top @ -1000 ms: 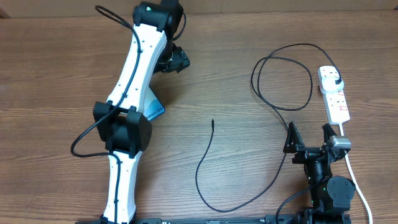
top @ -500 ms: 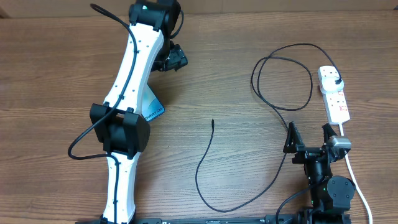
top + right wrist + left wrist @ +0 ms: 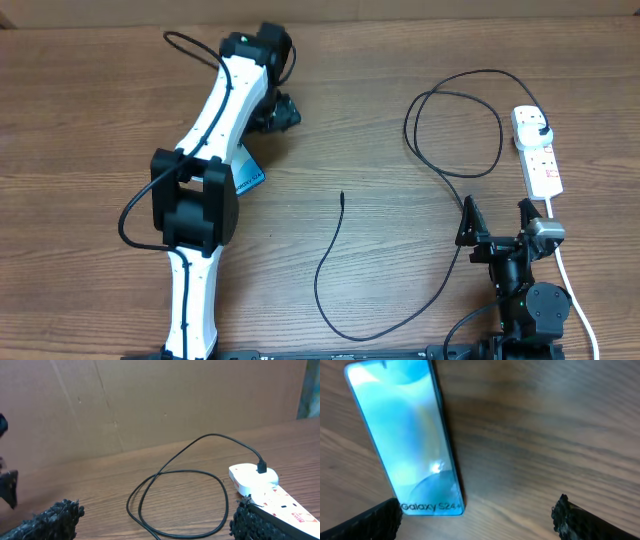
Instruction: Plug charger to phone and switch on socket
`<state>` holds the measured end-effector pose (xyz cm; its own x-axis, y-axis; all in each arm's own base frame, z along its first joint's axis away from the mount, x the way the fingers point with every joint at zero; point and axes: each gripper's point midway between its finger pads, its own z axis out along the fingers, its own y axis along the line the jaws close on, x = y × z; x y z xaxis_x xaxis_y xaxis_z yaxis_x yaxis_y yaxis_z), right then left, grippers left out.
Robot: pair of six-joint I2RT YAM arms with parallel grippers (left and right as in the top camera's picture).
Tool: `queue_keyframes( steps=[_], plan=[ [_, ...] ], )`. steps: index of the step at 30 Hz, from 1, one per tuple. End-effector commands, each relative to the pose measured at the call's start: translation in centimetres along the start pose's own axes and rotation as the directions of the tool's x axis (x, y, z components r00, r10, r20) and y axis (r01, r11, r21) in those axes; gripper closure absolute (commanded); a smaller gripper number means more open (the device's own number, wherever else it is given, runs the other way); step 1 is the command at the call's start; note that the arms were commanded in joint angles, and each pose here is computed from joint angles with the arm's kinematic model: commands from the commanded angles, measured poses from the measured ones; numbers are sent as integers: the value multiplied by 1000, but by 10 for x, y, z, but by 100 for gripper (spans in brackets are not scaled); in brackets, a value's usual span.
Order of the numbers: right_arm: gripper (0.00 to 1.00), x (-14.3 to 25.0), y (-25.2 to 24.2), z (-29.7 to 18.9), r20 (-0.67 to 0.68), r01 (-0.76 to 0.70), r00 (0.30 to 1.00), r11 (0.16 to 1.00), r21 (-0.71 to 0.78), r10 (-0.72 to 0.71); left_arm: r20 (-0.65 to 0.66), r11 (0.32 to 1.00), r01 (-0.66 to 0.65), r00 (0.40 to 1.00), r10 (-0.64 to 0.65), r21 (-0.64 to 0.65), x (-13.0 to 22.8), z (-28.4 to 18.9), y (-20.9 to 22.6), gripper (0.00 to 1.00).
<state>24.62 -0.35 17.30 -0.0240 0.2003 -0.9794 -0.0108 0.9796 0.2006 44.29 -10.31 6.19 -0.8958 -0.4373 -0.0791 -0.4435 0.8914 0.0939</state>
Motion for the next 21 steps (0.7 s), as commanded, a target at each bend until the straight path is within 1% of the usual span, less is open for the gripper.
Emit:
queue_keyframes(
  steps=[1, 2, 9, 14, 17, 21],
  plan=[
    [0, 2, 0, 0, 2, 4, 1000, 1000, -1, -4, 29, 997, 38, 999, -39, 60, 10, -17, 4, 0],
    [0, 2, 0, 0, 3, 4, 1000, 1000, -1, -4, 31, 995, 72, 997, -74, 66, 13, -16, 7, 0],
    [0, 2, 0, 0, 2, 4, 1000, 1000, -1, -4, 21, 978, 198, 980, -199, 60, 23, -9, 15, 0],
    [0, 2, 0, 0, 3, 4, 1000, 1000, -1, -4, 30, 979, 198, 979, -200, 53, 19, -5, 20, 0],
    [0, 2, 0, 0, 2, 4, 1000, 1000, -1, -4, 25, 973, 224, 974, -225, 48, 12, -2, 30, 0],
    [0, 2, 0, 0, 2, 4, 1000, 1000, -1, -4, -25, 971, 234, 972, -233, 46, 8, 5, 50, 0]
  ],
)
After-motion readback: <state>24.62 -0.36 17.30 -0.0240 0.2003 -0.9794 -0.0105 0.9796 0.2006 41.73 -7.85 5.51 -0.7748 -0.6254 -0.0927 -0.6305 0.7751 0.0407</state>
